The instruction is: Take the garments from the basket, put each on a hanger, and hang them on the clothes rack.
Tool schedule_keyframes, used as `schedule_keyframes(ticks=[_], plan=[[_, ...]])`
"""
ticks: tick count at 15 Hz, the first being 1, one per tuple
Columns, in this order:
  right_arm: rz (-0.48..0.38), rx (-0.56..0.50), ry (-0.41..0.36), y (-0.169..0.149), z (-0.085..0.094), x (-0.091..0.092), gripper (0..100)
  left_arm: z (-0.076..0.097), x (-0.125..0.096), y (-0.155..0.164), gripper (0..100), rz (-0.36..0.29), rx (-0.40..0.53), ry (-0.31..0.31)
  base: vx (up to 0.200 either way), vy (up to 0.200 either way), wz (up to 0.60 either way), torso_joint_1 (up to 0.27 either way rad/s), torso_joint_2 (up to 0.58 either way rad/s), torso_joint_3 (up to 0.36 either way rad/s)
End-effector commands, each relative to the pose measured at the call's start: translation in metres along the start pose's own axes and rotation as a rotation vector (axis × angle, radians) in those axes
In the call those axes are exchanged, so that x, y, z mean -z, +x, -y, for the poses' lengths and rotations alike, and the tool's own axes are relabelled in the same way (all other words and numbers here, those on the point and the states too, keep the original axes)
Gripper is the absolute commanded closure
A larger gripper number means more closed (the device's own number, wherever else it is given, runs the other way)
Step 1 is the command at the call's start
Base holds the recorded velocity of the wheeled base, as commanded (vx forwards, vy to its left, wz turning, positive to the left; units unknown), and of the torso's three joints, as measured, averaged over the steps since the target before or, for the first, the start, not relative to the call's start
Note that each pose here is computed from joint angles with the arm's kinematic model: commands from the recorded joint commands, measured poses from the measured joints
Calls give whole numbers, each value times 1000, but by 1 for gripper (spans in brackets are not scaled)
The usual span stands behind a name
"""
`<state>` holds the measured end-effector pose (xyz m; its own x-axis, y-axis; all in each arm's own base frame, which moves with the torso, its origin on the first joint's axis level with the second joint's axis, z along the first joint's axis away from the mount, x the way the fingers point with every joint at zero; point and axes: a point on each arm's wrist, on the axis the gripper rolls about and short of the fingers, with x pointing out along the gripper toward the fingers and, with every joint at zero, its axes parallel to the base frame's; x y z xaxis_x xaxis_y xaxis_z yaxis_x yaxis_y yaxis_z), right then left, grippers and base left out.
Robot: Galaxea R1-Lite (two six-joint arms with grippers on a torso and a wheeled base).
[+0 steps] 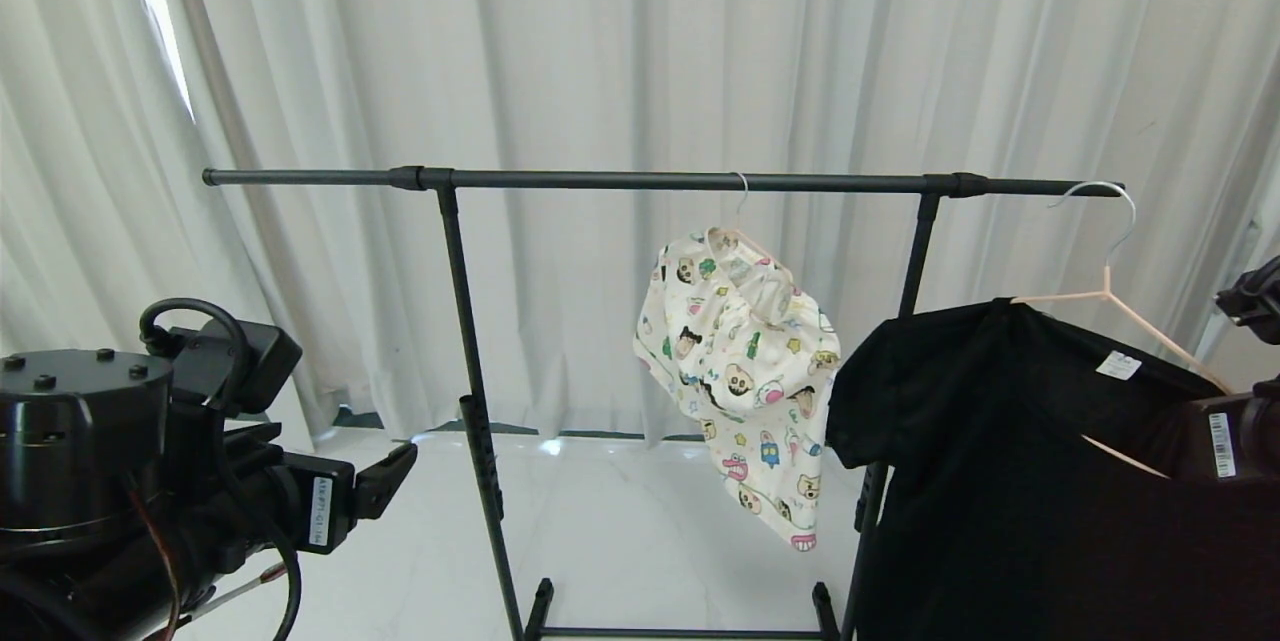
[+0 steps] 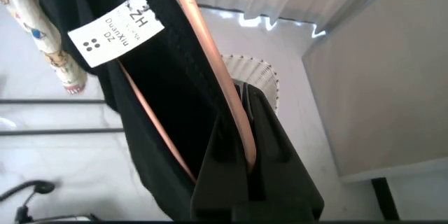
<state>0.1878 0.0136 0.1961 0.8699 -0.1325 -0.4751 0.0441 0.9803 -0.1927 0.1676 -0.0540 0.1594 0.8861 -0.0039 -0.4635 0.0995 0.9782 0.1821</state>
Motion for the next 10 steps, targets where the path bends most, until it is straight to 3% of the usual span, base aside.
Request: schedule_keyframes(ticks=[1,5,10], plan=[[-20,-4,1,6,-2,1,100,0,0,0,0,0,-1,0,0,0,0,0,0,0],[56,-14,20,19,-10,-12,100,0,-1,-1,0,6,1,-3,0,0,0,0,0,0],[151,-40,46,37,-24,-40,100,0,-2,-2,0,12,3,-2,200,0,0,-2,0,3]])
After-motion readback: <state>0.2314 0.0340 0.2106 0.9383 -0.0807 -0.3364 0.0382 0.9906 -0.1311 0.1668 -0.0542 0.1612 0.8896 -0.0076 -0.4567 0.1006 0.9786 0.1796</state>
